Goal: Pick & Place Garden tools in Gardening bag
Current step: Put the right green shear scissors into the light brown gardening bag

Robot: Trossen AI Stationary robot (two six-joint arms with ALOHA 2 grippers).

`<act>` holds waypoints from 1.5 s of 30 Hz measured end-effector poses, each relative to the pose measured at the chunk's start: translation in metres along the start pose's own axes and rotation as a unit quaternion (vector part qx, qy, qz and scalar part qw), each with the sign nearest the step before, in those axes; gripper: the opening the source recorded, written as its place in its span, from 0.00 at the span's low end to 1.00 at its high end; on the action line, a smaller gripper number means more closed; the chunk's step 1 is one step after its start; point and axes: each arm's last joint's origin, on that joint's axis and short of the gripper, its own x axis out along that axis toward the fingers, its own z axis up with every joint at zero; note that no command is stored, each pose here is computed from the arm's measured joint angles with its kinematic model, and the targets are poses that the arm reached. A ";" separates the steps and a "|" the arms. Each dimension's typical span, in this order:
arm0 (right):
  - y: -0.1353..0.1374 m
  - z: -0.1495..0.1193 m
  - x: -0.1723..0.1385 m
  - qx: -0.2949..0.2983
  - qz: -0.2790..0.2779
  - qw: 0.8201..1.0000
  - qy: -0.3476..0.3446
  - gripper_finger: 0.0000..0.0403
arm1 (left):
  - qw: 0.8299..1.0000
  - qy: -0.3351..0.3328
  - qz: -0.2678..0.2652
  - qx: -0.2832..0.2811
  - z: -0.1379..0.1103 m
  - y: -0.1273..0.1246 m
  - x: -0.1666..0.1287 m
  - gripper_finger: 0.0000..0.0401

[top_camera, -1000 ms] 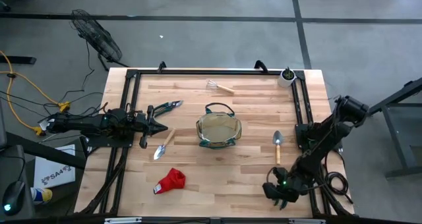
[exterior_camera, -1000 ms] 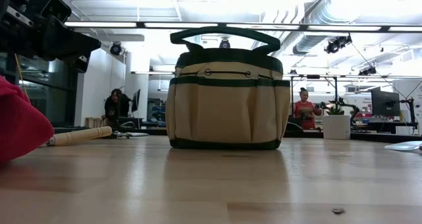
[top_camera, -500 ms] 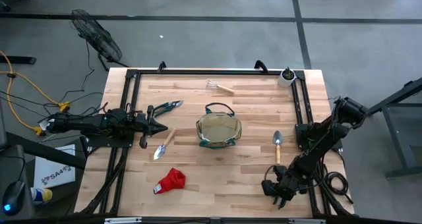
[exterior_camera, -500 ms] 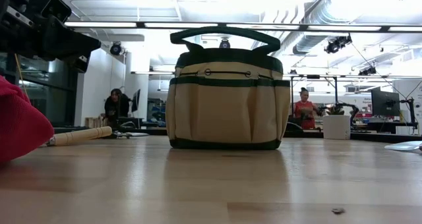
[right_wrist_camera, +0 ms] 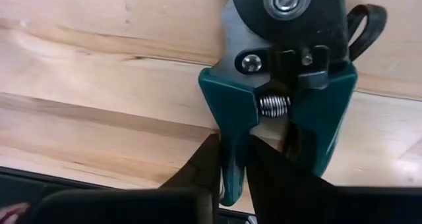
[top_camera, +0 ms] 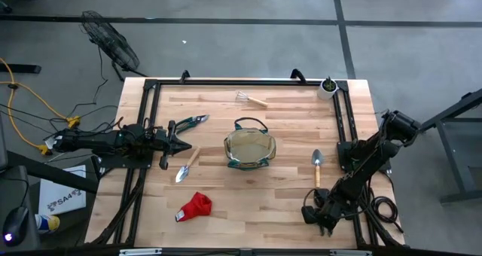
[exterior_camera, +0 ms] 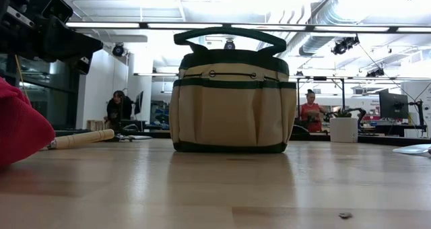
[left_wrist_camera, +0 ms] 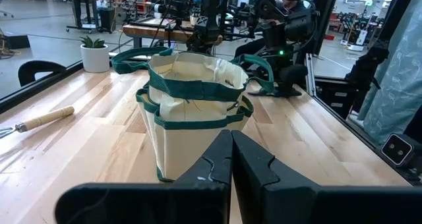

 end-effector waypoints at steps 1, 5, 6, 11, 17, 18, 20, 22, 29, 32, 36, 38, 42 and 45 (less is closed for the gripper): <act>0.000 -0.001 0.000 -0.004 0.003 1.000 0.003 0.09 | 1.000 0.000 0.000 0.000 0.000 0.000 0.000 0.00; 0.003 -0.003 0.000 -0.013 0.016 1.000 0.019 0.09 | 1.000 0.000 0.000 0.000 0.000 0.000 0.000 0.00; 0.003 -0.004 0.000 -0.016 0.021 0.999 0.024 0.09 | 1.000 0.000 0.000 0.000 0.000 0.000 0.000 0.00; 0.010 -0.009 -0.010 -0.037 0.083 0.995 0.032 0.09 | 1.000 0.000 0.000 0.000 0.000 0.000 0.000 0.00; 0.017 -0.016 -0.038 -0.070 0.195 0.978 0.028 0.09 | 1.000 0.000 0.000 0.000 0.000 0.000 0.000 0.00; 0.018 -0.017 -0.044 -0.078 0.216 0.973 0.025 0.09 | 1.000 0.000 0.000 0.000 0.000 0.000 0.000 0.00; 0.019 -0.018 -0.057 -0.094 0.256 0.962 0.013 0.09 | 1.000 0.000 0.000 0.000 0.000 0.000 0.000 0.00; 0.019 -0.019 -0.070 -0.106 0.291 0.951 0.003 0.09 | 1.000 0.000 0.000 0.000 0.000 0.000 0.000 0.00; 0.018 -0.015 -0.107 -0.142 0.390 0.908 -0.052 0.09 | 1.000 0.000 0.000 0.000 0.000 0.000 0.000 0.00; 0.020 -0.011 -0.119 -0.157 0.414 0.894 -0.072 0.09 | 1.000 0.000 0.000 0.000 0.000 0.000 0.000 0.00; 0.023 -0.003 -0.131 -0.174 0.429 0.882 -0.093 0.09 | 1.000 0.000 0.000 0.000 0.000 0.000 0.000 0.00; 0.026 0.001 -0.136 -0.182 0.435 0.876 -0.101 0.09 | 1.000 0.000 0.000 0.000 0.000 0.000 0.000 0.00; 0.029 0.009 -0.143 -0.194 0.443 0.867 -0.121 0.09 | 1.000 0.000 0.000 0.000 0.000 0.000 0.000 0.00; 0.031 0.013 -0.147 -0.200 0.447 0.862 -0.132 0.09 | 1.000 -0.001 0.000 0.000 0.000 0.000 0.000 0.00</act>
